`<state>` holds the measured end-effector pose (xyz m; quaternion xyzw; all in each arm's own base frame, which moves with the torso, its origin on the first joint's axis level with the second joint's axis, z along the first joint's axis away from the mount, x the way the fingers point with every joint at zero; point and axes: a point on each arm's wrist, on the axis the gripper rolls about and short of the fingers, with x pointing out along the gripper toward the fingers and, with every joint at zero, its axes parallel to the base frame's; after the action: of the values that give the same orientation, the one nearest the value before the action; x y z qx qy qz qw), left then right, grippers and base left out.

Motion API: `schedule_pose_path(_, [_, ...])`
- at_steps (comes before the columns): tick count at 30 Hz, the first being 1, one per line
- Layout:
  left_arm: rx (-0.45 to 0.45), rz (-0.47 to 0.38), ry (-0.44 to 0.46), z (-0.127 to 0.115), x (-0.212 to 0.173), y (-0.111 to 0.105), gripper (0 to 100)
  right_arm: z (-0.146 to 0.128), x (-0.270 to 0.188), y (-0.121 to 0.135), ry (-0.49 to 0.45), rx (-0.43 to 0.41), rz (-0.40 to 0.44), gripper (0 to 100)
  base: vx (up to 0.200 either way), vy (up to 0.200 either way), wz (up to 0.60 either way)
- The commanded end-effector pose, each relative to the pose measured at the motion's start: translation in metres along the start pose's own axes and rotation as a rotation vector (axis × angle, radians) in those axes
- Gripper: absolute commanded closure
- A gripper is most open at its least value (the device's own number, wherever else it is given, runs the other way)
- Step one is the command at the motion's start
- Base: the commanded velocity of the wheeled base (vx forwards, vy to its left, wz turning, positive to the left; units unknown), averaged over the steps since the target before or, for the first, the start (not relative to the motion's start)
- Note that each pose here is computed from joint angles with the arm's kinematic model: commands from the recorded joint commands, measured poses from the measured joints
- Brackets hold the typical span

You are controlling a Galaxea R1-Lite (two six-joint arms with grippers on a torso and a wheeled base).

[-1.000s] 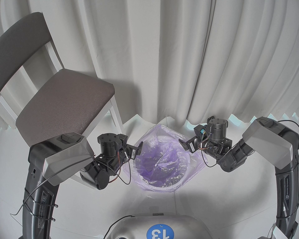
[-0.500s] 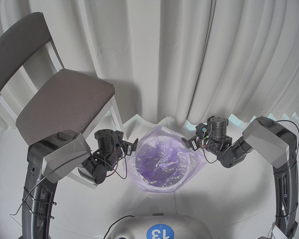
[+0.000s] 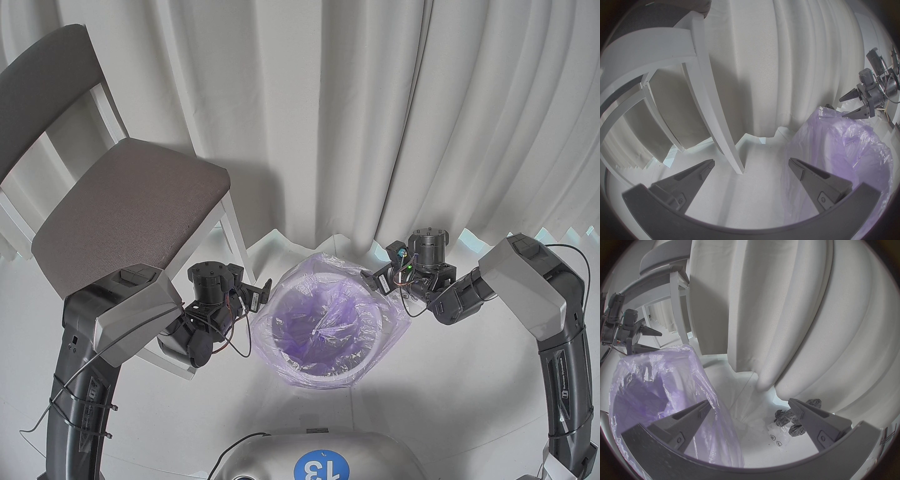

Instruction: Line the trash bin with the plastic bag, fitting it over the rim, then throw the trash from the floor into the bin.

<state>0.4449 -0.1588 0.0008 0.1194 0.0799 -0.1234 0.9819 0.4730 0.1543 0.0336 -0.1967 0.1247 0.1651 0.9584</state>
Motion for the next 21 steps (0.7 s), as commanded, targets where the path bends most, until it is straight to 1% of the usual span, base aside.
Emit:
schedule_pose_path(1, [-0.002, 0.011, -0.009, -0.002, 0.004, 0.001, 0, -0.007, 0.019, 0.004, 0.014, 0.005, 0.006, 0, 0.0, 0.0, 0.0])
schedule_pose_path(4, [-0.008, 0.016, -0.029, 0.005, 0.002, 0.003, 0, -0.011, 0.026, 0.005, 0.026, 0.005, 0.009, 0, 0.0, 0.0, 0.0])
schedule_pose_path(6, [-0.015, 0.019, -0.049, 0.016, -0.003, 0.006, 0, -0.013, 0.031, 0.004, 0.032, 0.005, 0.008, 0, 0.0, 0.0, 0.0])
schedule_pose_path(8, [-0.016, 0.019, -0.049, 0.017, -0.003, 0.006, 0, -0.013, 0.031, 0.004, 0.032, 0.005, 0.008, 0, 0.0, 0.0, 0.0])
schedule_pose_path(9, [-0.017, 0.013, -0.053, 0.024, -0.012, 0.006, 0, -0.014, 0.035, 0.002, 0.04, 0.008, 0.006, 0, 0.0, 0.0, 0.0])
schedule_pose_path(11, [-0.018, 0.002, -0.062, 0.031, -0.022, 0.003, 0, -0.016, 0.037, 0.0, 0.048, 0.013, 0.004, 0, 0.0, 0.0, 0.0])
schedule_pose_path(16, [-0.008, -0.052, -0.034, 0.03, -0.055, -0.009, 0, -0.023, 0.04, -0.003, 0.069, 0.029, 0.002, 0, 0.0, 0.0, 0.0])
schedule_pose_path(21, [0.005, -0.103, 0.044, 0.013, -0.081, -0.012, 0, -0.023, 0.04, -0.005, 0.066, 0.031, -0.003, 0, 0.0, 0.0, 0.0])
